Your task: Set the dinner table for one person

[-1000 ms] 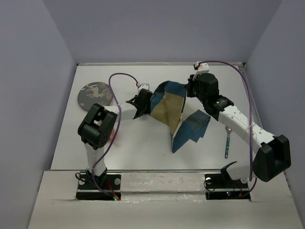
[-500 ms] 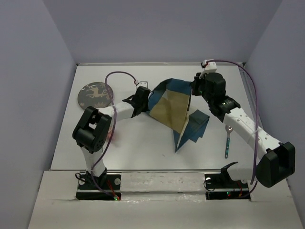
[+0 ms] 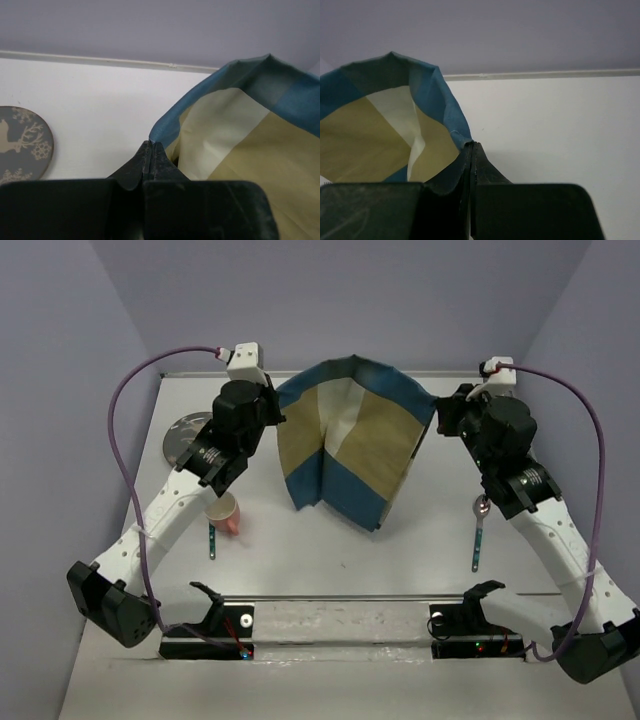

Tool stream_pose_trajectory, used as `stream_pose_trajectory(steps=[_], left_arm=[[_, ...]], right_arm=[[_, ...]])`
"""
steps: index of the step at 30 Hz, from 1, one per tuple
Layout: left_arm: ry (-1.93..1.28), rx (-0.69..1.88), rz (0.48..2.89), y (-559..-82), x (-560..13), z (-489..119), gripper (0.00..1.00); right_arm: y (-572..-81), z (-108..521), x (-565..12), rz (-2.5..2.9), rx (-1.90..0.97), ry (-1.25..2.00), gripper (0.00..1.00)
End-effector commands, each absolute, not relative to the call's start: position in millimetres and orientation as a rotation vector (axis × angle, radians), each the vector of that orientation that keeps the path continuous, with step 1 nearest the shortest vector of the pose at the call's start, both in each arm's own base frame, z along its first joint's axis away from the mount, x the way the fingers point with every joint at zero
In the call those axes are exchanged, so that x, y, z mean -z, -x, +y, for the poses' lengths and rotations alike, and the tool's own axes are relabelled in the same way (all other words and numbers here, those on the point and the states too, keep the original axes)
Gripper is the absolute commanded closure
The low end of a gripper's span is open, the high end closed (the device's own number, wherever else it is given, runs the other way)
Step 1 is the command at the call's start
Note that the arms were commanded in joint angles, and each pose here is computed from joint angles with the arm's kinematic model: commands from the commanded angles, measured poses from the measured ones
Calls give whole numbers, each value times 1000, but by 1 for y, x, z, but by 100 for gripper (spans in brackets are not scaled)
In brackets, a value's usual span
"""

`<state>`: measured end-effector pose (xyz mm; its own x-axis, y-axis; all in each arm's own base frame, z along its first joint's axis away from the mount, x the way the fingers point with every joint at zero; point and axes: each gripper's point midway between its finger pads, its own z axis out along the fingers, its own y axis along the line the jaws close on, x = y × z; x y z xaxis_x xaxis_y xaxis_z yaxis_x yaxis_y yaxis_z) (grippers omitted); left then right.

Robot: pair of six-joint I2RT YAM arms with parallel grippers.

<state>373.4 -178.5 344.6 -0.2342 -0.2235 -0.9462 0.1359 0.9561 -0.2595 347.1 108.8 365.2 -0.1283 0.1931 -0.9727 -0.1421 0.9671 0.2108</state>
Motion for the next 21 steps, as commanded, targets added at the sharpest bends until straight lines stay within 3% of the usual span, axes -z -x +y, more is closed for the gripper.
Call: stream_pose_trajectory(steps=[1, 8, 13, 15, 16, 17, 21], left_arm=[[49, 233, 1770, -372, -359, -162, 100], [82, 179, 1698, -410, -402, -143, 100], [109, 204, 1654, -457, -439, -138, 100], [125, 192, 1616, -480, -467, -133, 100], [120, 162, 1675, -500, -447, -136, 100], [139, 186, 1585, -499, -492, -131, 100], [180, 242, 1503, -514, -533, -118, 100]], right_arm=[[-340, 96, -408, 1594, -259, -82, 100], [-385, 77, -442, 1545, -156, -110, 100], [-460, 54, -440, 1566, -130, -117, 100], [-477, 48, -469, 1514, -153, -115, 100], [-499, 37, -455, 1545, -145, -137, 100], [-508, 35, -459, 1539, -154, -138, 100], [-523, 32, -511, 1430, -168, -107, 100]])
